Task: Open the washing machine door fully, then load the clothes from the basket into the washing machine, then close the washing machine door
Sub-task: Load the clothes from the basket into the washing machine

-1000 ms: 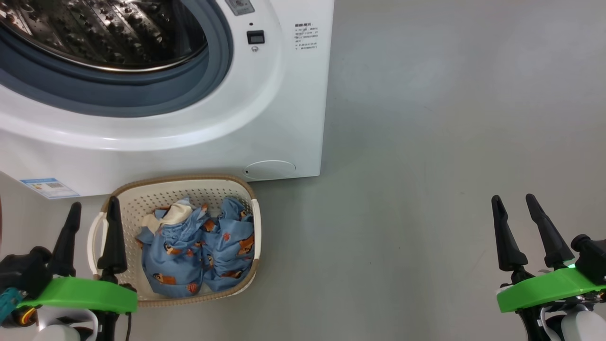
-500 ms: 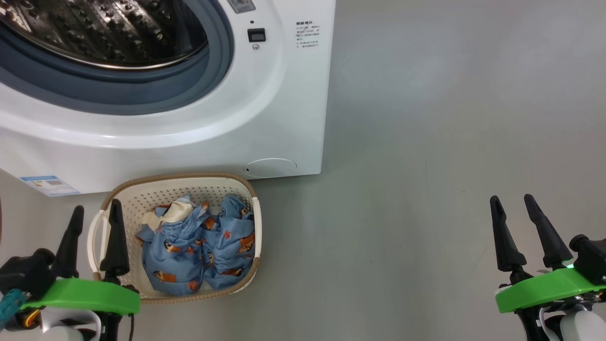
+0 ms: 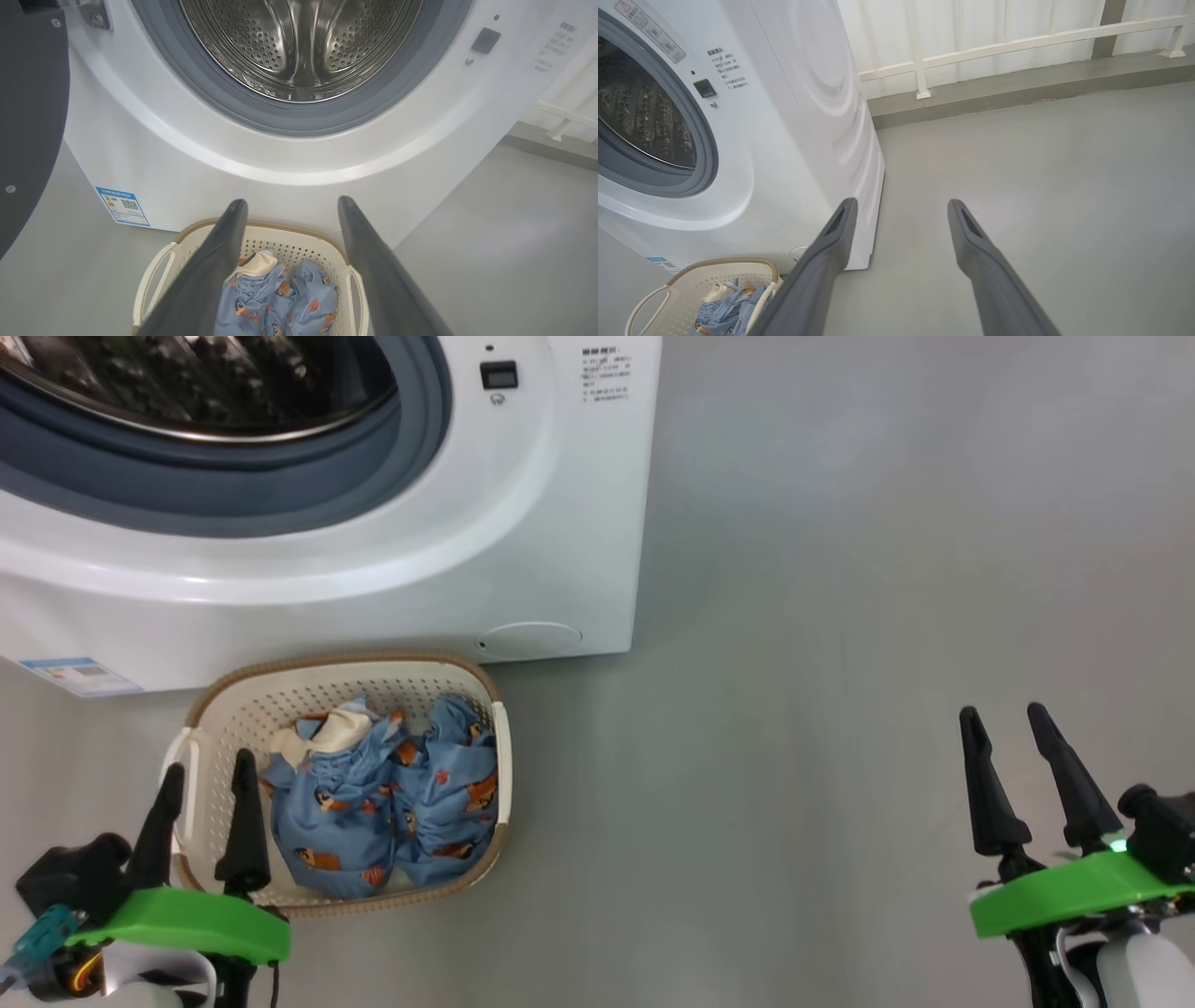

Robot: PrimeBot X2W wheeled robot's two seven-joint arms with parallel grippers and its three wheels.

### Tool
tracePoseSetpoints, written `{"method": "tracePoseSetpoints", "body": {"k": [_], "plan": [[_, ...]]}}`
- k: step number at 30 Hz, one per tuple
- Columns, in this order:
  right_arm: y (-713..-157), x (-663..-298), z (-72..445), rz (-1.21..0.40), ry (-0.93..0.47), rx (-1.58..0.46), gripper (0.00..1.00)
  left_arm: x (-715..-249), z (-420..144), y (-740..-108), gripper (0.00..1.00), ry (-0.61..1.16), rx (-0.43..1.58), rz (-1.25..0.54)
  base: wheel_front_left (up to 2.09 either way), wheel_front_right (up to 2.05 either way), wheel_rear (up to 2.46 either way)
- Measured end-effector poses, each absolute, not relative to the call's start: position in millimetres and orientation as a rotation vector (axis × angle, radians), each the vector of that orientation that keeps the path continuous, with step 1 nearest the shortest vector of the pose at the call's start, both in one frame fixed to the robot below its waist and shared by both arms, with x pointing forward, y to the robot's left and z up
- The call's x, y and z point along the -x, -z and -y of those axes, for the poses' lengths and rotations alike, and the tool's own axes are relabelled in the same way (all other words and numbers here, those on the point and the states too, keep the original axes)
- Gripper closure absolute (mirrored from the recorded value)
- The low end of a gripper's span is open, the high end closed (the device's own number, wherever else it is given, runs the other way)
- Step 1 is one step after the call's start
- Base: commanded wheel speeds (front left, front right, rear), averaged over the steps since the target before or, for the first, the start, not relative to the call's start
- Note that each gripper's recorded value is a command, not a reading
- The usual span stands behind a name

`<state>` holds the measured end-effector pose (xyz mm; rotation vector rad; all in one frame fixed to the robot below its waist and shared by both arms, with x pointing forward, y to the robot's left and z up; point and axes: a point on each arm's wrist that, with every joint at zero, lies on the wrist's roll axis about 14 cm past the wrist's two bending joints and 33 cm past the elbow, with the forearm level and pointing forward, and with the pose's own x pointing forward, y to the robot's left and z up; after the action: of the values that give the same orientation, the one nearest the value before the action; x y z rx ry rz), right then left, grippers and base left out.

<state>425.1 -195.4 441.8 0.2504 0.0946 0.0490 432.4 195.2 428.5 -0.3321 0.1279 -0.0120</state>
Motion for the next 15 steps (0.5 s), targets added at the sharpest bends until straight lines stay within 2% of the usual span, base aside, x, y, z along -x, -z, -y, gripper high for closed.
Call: {"method": "tracePoseSetpoints", "body": {"k": [15], "plan": [[-419,-460,179,-0.122,-0.088,-0.246,0.0,-463,-184,-354,0.0,0.023,0.329,-0.331,0.0,0.0,0.0]]}}
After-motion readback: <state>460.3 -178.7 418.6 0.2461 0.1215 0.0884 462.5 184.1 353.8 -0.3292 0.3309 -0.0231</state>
